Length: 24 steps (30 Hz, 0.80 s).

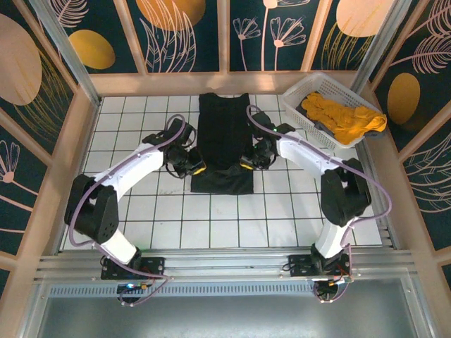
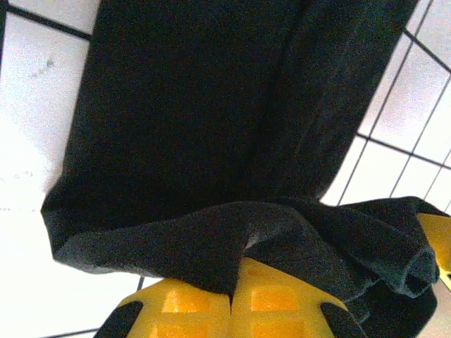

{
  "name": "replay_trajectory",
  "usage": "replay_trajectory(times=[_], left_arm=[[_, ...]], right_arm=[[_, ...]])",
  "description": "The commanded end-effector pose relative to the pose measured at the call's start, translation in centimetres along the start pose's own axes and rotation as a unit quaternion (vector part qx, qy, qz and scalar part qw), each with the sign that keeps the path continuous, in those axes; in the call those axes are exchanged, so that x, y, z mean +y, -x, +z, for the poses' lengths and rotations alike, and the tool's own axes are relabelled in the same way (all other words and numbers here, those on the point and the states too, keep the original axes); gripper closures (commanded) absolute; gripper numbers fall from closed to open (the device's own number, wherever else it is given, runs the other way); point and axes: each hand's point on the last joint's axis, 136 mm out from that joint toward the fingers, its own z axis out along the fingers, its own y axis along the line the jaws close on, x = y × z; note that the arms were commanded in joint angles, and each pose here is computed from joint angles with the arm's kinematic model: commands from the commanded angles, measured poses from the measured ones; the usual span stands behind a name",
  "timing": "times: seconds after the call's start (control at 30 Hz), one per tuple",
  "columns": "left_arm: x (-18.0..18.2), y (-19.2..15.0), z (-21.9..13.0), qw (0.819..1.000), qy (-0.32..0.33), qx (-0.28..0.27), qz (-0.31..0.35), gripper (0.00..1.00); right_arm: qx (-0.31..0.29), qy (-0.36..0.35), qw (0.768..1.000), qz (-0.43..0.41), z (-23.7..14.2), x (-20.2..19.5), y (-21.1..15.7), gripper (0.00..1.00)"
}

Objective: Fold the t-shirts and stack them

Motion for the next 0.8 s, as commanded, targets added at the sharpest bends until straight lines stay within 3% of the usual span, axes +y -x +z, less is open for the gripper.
replay_trajectory(times=[0.0,0.4,0.43,0.53,0.57,0.67,0.77], left_arm=[[-1.6,3.3,-0.1,0.999,-0.019,-0.032,0.012,1.0],[-1.9,8.4,4.9,1.0,-0.007,-0.028,0.0,0.99],[-1.8,8.8,4.9,0.999,-0.002,-0.034,0.001,0.94],[-2.1,9.8,4.2,0.998,0.004,-0.057,0.008,0.48],[-2.2,9.9,3.5,0.998,0.004,-0.067,0.009,0.39],[-1.8,8.8,1.5,0.997,-0.006,-0.078,0.006,0.34],[0.6,5.9,0.6,0.998,-0.001,-0.064,-0.012,0.35]], right_arm=[[-0.016,-0.006,1.0,-0.01,0.3,0.3,2.9,1.0],[-0.028,-0.019,0.999,-0.01,4.7,-0.3,7.9,0.99],[-0.03,-0.015,0.999,-0.011,4.7,-0.1,8.4,0.93],[-0.047,-0.012,0.999,-0.022,3.9,0.3,9.8,0.63],[-0.053,-0.019,0.998,-0.023,3.4,0.2,10.2,0.57],[-0.072,-0.031,0.997,-0.024,1.6,-0.4,10.2,0.41],[-0.086,-0.033,0.996,-0.014,0.2,-1.7,8.3,0.36]])
